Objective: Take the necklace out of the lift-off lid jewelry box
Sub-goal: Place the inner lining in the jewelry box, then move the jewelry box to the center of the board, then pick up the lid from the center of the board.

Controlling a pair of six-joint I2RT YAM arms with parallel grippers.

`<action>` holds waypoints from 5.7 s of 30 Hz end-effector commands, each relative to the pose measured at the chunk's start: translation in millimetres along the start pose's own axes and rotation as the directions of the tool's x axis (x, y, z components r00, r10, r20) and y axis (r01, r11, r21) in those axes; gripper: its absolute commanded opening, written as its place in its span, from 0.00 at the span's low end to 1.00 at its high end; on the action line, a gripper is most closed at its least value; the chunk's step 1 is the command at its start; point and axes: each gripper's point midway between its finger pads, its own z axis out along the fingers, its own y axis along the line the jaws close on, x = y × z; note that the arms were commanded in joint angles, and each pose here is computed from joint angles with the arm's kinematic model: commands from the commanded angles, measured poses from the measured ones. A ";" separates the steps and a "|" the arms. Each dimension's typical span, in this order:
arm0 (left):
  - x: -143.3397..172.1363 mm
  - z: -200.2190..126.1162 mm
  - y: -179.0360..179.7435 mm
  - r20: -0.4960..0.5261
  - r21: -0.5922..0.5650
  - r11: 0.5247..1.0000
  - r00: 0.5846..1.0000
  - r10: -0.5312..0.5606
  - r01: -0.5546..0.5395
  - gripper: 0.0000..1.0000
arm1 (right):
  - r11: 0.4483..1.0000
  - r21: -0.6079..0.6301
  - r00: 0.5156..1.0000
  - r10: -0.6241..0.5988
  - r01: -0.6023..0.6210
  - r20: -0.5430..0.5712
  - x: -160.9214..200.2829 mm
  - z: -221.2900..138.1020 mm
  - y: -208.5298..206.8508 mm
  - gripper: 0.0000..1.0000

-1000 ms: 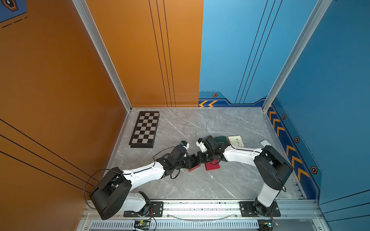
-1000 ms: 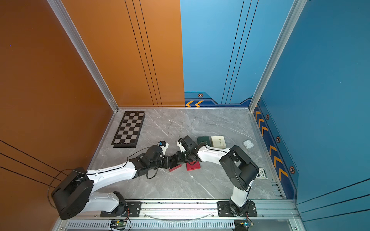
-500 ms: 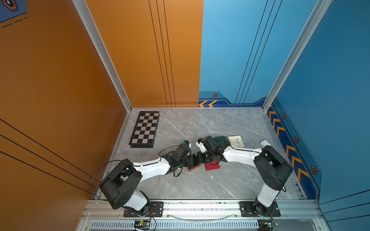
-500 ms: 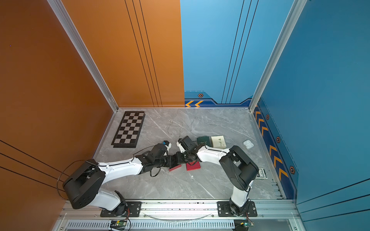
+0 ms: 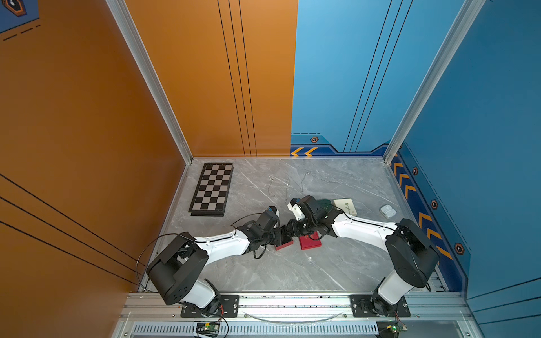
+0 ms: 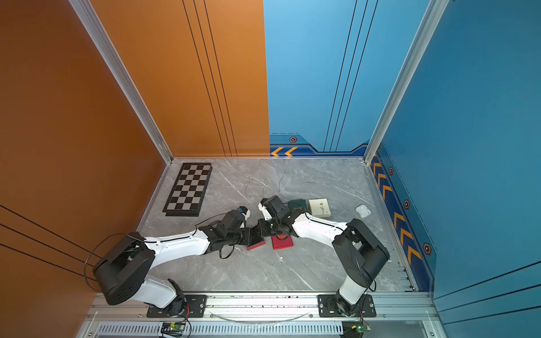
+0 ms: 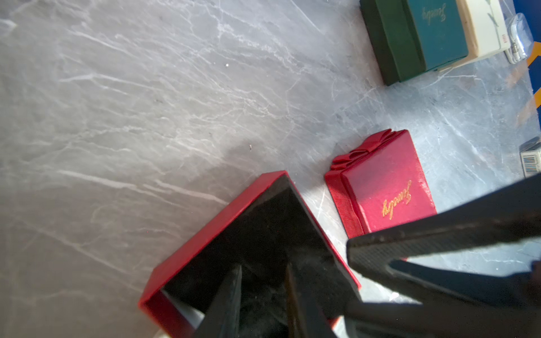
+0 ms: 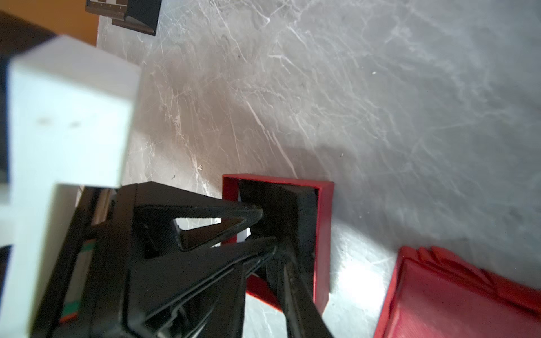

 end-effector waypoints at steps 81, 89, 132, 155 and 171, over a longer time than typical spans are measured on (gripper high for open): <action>-20.5 -92.4 39.2 0.205 -0.070 0.997 0.979 0.000 0.014 0.35 | 0.934 0.335 0.992 -0.123 0.123 -0.020 -16.4 -14.3 -23.5 0.35; -28.7 -91.0 34.4 0.226 -0.047 0.999 0.974 0.001 0.010 0.36 | 0.863 0.491 0.991 -0.135 0.117 0.001 -3.2 -58.4 -51.4 0.42; -27.9 -86.6 34.6 0.213 -0.045 0.999 0.977 -0.008 0.018 0.37 | 0.827 0.553 0.992 -0.049 0.104 -0.113 32.7 -30.9 -99.3 0.94; -27.4 -86.6 33.6 0.212 -0.039 0.999 0.977 -0.008 0.016 0.37 | 0.842 0.533 0.992 -0.021 0.085 -0.126 37.3 -25.3 -103.4 0.94; -27.0 -87.5 33.5 0.214 -0.035 0.999 0.977 -0.009 0.017 0.37 | 0.834 0.547 0.992 -0.006 0.075 -0.127 39.1 -27.9 -112.3 0.89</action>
